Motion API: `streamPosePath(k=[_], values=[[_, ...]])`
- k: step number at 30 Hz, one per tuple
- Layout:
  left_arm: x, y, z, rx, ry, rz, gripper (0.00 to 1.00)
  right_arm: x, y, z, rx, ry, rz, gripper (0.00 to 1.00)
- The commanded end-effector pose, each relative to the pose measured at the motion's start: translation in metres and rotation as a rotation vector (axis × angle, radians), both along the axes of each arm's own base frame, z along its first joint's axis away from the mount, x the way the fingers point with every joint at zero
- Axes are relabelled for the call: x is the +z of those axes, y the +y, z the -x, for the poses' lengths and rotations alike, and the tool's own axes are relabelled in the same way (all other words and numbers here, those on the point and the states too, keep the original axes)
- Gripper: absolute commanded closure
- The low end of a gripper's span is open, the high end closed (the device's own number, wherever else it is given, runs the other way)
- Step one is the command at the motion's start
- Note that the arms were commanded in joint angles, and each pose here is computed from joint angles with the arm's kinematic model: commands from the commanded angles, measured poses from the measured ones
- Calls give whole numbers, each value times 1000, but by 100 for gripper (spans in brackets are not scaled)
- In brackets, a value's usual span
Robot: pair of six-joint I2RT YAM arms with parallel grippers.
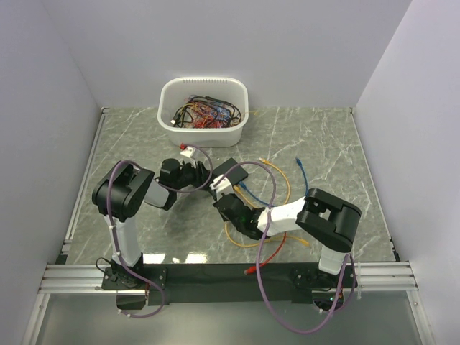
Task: Insert the plug into the switch port
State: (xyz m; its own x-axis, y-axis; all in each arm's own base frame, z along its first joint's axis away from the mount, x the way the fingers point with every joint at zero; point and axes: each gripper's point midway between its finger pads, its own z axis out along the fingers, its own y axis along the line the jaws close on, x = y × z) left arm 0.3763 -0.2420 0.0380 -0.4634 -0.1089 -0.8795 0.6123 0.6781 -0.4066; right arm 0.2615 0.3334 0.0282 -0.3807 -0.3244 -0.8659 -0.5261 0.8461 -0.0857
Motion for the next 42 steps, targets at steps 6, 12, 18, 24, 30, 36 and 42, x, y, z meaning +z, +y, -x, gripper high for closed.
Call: streamPosePath(k=[6,12,18,24,30,36,42], values=[[-37,-25,51,-207,158,-17,57,66,22,-39,-12,-158,-191,100],[-39,-29,56,-236,163,-5,57,73,19,-55,-20,-160,-227,100],[-42,-31,59,-246,175,-2,59,79,20,-69,-39,-166,-255,100],[-43,-37,65,-264,188,5,60,82,22,-78,-55,-170,-282,100],[-50,-51,75,-304,218,-13,60,101,37,-88,-22,-200,-302,100],[-49,-57,83,-313,235,-24,60,104,55,-97,19,-206,-291,100],[-43,-52,91,-252,279,16,62,100,52,-80,45,-167,-324,100]])
